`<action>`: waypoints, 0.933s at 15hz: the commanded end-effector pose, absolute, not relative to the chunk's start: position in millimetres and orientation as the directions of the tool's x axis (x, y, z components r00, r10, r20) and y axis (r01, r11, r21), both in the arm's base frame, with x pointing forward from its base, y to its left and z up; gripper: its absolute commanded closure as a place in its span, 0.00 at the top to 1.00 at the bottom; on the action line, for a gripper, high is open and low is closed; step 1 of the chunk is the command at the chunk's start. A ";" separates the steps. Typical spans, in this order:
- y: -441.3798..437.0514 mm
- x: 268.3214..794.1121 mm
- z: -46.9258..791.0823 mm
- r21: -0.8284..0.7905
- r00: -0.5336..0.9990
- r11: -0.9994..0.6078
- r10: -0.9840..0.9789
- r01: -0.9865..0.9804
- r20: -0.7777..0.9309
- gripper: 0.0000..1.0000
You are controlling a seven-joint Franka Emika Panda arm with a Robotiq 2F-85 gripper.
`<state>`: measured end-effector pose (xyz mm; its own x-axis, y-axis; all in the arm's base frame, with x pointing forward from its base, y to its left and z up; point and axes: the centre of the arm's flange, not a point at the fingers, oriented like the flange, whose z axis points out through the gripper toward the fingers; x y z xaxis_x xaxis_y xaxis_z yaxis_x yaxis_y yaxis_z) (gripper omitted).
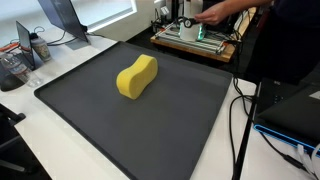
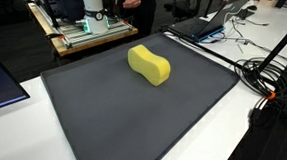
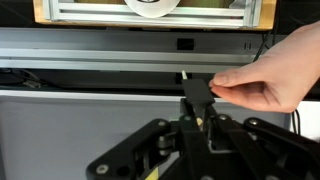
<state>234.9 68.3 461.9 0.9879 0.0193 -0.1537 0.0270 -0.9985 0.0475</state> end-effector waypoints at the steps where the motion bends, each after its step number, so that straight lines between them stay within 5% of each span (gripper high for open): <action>1: 66.3 242.8 464.3 0.021 0.986 -0.999 0.020 0.024 -0.168 0.03; 14: 112.3 327.0 476.2 -0.026 0.982 -0.997 -0.078 -0.074 0.171 0.03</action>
